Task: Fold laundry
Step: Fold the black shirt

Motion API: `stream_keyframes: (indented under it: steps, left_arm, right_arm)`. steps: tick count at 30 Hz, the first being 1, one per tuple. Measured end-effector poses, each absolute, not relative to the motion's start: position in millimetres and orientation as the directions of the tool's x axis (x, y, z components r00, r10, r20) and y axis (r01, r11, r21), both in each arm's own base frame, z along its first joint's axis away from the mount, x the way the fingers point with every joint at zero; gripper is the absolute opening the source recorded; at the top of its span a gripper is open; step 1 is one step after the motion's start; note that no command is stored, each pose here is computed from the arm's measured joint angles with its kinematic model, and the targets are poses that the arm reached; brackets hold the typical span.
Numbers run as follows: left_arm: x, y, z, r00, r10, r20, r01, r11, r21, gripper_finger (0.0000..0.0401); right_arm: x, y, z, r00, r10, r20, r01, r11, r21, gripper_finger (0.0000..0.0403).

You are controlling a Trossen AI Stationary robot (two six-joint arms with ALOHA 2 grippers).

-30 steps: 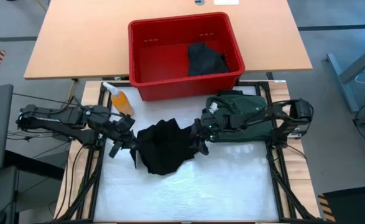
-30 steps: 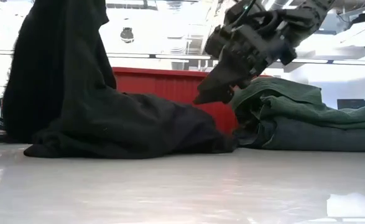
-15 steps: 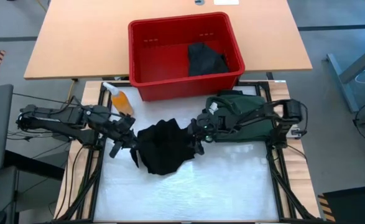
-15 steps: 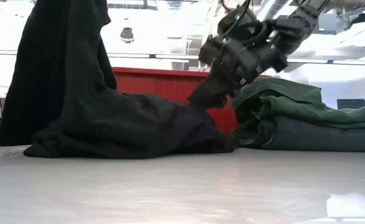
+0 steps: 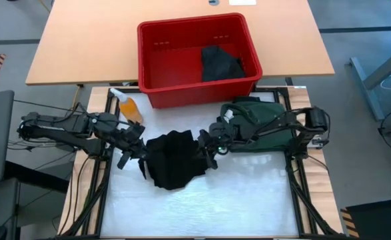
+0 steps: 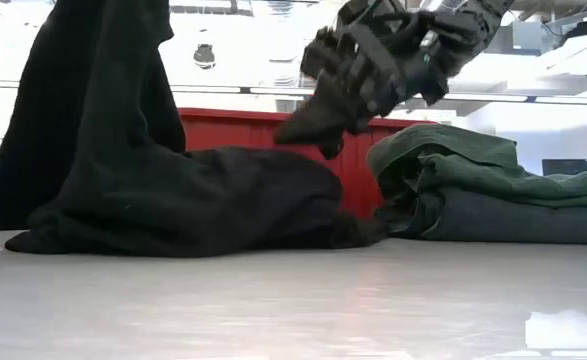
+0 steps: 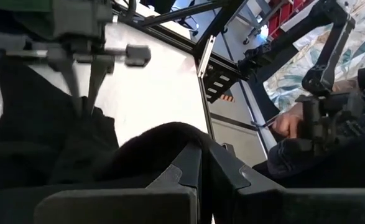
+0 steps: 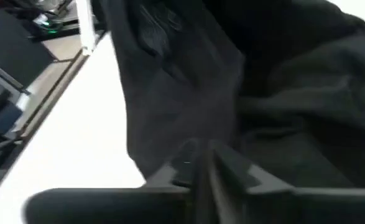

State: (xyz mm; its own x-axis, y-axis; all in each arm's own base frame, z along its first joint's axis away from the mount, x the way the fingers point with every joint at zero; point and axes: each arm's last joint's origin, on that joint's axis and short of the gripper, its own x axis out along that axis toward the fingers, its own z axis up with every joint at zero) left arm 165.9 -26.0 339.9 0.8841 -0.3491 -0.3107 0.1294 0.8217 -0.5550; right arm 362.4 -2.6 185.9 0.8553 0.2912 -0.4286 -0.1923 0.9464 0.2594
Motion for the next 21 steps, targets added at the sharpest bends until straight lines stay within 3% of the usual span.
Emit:
stream_keyframes:
  steps: [3, 11, 16, 21]
  left_arm:
    - [166, -26, 341, 0.887, -0.348, -0.304, 0.137, 0.826, -0.546, 0.0]
    - [167, -26, 342, 0.897, -0.331, -0.293, 0.147, 0.849, -0.508, 0.0]
    - [167, -25, 343, 0.907, -0.315, -0.281, 0.146, 0.858, -0.492, 0.0]
    - [168, -25, 345, 0.912, -0.316, -0.263, 0.156, 0.857, -0.491, 0.0]
  right_arm:
    - [355, -2, 199, 0.846, 0.32, -0.426, -0.217, 0.937, 0.274, 0.0018]
    - [336, -4, 236, 0.877, 0.28, -0.39, -0.174, 0.943, 0.284, 0.003]
    - [344, -6, 216, 0.86, 0.231, -0.456, -0.108, 0.954, 0.281, 0.0076]
    - [354, -8, 184, 0.815, 0.231, -0.532, -0.045, 0.94, 0.338, 0.0157]
